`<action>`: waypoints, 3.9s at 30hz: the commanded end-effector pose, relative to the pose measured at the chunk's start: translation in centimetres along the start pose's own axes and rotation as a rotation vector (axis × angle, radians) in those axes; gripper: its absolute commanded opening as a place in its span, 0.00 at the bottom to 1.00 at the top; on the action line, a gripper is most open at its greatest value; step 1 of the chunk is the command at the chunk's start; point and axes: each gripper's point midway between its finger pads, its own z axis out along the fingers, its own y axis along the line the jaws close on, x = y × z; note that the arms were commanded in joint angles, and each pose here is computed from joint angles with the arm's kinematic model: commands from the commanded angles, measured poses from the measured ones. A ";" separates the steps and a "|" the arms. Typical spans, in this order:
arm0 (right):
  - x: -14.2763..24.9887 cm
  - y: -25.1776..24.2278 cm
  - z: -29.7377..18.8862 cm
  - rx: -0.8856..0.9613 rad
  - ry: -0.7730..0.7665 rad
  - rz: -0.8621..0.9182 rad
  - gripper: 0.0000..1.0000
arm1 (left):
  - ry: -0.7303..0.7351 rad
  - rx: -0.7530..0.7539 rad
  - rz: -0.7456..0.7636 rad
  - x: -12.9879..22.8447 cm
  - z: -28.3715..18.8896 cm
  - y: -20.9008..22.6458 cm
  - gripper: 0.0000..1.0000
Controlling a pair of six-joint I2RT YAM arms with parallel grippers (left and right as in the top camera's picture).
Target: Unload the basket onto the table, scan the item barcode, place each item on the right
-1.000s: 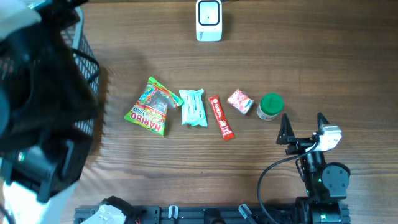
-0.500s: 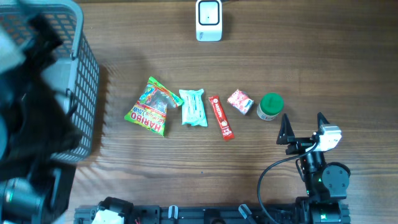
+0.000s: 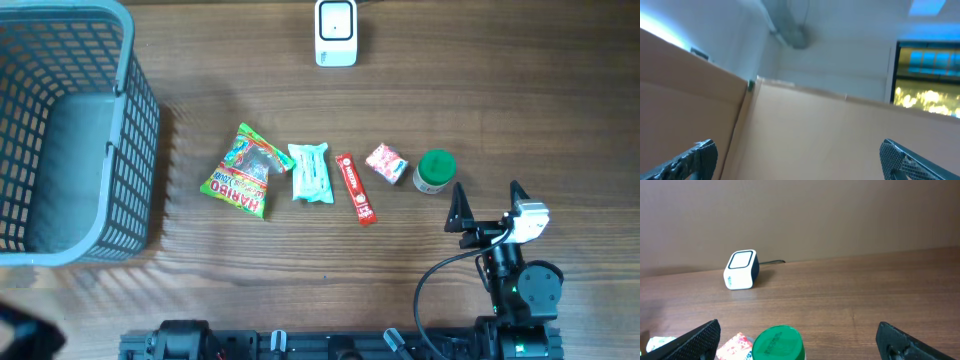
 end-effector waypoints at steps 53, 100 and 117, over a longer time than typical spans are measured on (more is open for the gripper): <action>0.0 -0.2 0.0 0.010 -0.003 -0.002 1.00 | 0.324 0.226 -0.071 27.1 -3.6 -2.6 1.00; 0.0 -0.2 0.0 0.010 -0.003 -0.002 1.00 | 0.761 0.110 0.011 44.7 -10.9 1.6 1.00; -3.0 1.0 -1.1 -0.028 0.017 -0.029 1.00 | 0.750 0.112 0.008 44.4 -10.8 1.6 1.00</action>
